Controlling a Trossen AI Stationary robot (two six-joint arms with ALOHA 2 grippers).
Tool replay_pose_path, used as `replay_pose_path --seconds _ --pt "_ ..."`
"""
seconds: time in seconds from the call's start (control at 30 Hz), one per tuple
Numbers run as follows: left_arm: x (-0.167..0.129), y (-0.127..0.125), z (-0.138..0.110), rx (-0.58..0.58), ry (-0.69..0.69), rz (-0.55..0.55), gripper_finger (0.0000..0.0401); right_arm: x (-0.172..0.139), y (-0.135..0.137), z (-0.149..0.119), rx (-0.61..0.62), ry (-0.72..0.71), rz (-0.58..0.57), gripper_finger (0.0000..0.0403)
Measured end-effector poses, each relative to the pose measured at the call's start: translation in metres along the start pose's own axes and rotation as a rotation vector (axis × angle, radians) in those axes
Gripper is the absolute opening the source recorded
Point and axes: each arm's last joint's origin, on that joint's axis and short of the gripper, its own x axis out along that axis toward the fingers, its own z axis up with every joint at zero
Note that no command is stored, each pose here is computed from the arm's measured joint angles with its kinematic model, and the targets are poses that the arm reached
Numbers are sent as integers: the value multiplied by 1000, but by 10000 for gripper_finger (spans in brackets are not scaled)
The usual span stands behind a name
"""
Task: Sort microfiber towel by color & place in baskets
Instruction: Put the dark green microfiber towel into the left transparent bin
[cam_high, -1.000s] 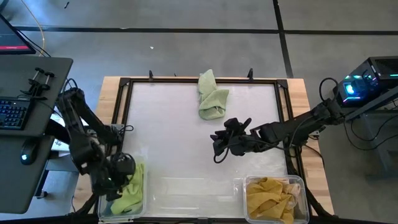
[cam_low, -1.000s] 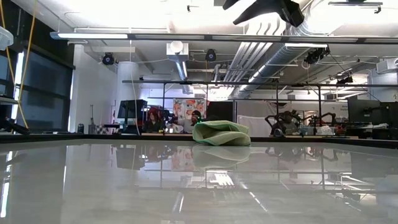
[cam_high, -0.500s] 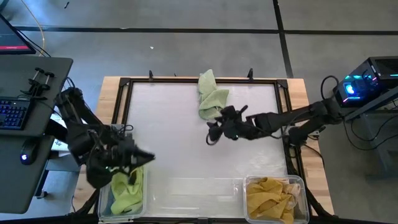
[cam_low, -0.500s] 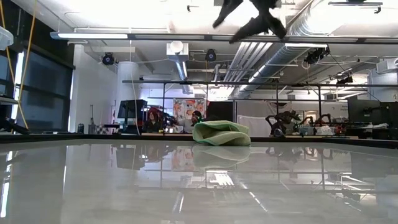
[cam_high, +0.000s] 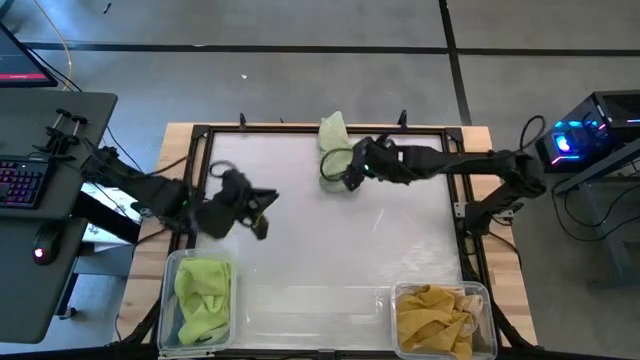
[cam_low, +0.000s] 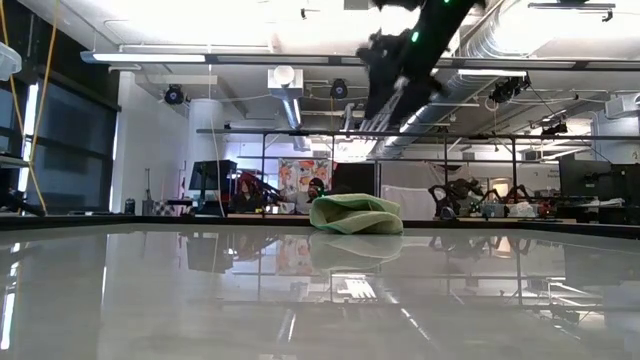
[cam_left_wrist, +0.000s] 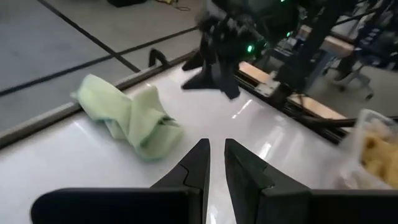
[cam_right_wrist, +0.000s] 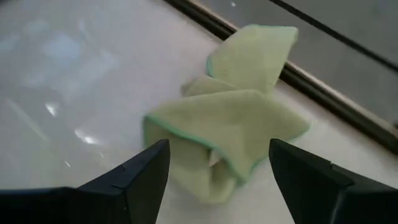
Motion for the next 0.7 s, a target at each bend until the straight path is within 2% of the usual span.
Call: replay_pose_path --seconds 0.17,0.27,0.37,0.5,0.7 --pt "29 16 25 3 -52 66 35 56 -11 4 -258 97 33 267" --pt "44 28 41 -30 -114 112 35 95 -19 -3 -346 185 70 262" --pt "55 39 53 -47 -134 106 35 128 -29 -11 -361 261 101 258" --pt "65 52 63 -81 -132 98 35 161 -43 -23 -319 351 145 246" --pt "73 67 69 -85 -137 147 35 185 -54 -32 -255 416 197 198"
